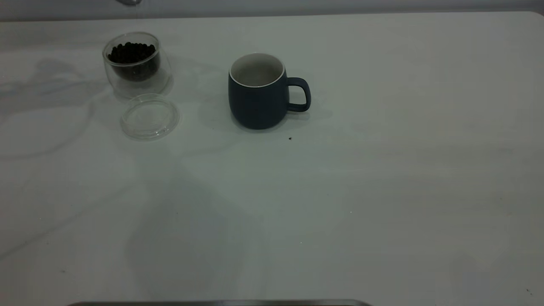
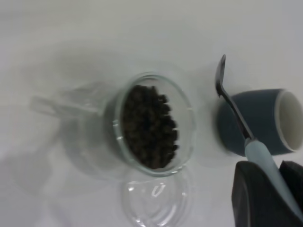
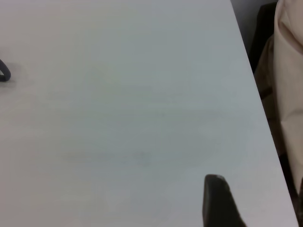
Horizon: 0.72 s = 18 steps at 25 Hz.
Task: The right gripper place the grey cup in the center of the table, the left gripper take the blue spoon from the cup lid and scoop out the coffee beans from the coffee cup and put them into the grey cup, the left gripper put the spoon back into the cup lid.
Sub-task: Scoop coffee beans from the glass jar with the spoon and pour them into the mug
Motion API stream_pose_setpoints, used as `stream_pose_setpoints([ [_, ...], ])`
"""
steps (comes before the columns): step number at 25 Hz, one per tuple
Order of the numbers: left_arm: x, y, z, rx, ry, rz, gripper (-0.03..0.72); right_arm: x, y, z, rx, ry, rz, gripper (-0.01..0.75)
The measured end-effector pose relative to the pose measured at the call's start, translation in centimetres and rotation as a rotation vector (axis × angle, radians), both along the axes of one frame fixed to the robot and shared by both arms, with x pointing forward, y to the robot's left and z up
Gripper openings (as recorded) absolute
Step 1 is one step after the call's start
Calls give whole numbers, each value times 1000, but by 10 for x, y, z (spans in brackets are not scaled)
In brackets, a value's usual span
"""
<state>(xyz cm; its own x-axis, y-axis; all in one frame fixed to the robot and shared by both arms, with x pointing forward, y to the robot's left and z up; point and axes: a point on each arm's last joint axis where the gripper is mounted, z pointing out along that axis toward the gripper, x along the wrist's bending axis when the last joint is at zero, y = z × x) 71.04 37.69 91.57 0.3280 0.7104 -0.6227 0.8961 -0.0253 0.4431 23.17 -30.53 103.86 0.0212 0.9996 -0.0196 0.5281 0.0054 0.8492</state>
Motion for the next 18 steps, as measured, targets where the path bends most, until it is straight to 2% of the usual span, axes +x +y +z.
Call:
stream_pose_setpoints([
  [8, -2, 7, -59, -9, 124, 26, 126, 0, 0, 0, 0, 0, 0, 362],
  [18, -1, 7, -73, -12, 146, 43, 126, 0, 0, 0, 0, 0, 0, 362],
])
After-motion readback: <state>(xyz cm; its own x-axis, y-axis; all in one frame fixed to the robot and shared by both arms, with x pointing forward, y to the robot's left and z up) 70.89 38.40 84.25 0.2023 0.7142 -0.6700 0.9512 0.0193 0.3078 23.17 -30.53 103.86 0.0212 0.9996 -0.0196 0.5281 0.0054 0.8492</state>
